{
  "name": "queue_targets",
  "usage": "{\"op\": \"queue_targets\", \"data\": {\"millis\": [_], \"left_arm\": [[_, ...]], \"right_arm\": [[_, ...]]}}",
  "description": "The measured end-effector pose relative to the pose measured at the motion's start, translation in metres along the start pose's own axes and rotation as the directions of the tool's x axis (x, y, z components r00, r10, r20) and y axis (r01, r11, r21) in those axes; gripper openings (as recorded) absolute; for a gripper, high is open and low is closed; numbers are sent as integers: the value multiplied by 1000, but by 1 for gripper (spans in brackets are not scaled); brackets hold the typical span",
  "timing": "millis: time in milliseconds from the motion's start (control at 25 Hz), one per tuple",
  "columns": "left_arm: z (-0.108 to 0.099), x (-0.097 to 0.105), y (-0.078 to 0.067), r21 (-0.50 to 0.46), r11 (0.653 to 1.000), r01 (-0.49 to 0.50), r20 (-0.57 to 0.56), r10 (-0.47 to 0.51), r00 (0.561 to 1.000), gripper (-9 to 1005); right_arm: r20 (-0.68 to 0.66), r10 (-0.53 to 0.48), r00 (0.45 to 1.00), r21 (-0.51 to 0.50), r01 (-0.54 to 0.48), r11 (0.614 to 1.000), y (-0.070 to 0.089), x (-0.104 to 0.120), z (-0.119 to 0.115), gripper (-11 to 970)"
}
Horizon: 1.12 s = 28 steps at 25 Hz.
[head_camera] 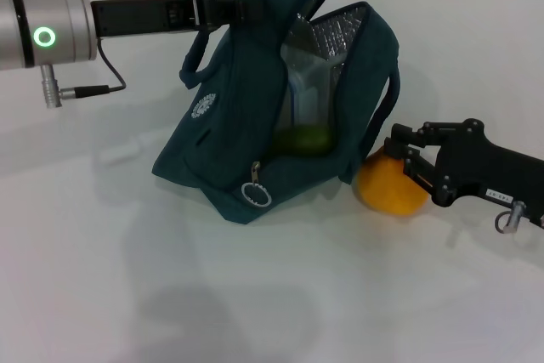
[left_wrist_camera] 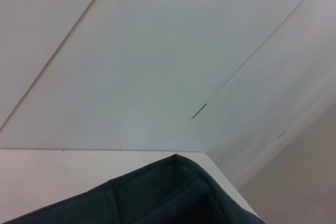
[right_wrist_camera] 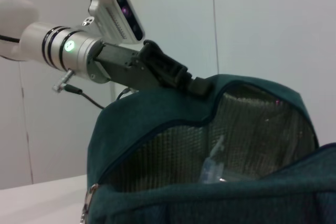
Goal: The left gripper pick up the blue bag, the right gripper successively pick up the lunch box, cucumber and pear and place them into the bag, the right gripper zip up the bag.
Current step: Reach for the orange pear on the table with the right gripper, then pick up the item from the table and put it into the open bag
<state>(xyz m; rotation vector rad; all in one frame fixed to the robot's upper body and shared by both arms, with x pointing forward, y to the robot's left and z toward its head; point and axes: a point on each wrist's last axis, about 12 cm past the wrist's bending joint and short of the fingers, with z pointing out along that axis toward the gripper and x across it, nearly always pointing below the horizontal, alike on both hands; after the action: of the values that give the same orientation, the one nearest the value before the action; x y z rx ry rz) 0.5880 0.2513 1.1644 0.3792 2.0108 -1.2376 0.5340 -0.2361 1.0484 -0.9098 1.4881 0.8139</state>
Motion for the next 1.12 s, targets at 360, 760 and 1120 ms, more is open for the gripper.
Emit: {"op": "queue_targets", "data": {"millis": [360, 760, 1120], "left_arm": [[0, 0, 0, 1, 1000, -1, 3, 1, 1000, 49], [-1, 0, 0, 0, 1000, 2, 4, -2, 1000, 49], [-3, 3, 2, -4, 1000, 6, 4, -6, 1000, 49]], "right_arm": [[-15, -2, 1000, -12, 2, 1000, 1, 1, 2, 126], [5, 4, 1000, -6, -4, 1000, 0, -1, 1, 30], [275, 82, 958, 52, -100, 994, -4, -26, -28, 32]]}}
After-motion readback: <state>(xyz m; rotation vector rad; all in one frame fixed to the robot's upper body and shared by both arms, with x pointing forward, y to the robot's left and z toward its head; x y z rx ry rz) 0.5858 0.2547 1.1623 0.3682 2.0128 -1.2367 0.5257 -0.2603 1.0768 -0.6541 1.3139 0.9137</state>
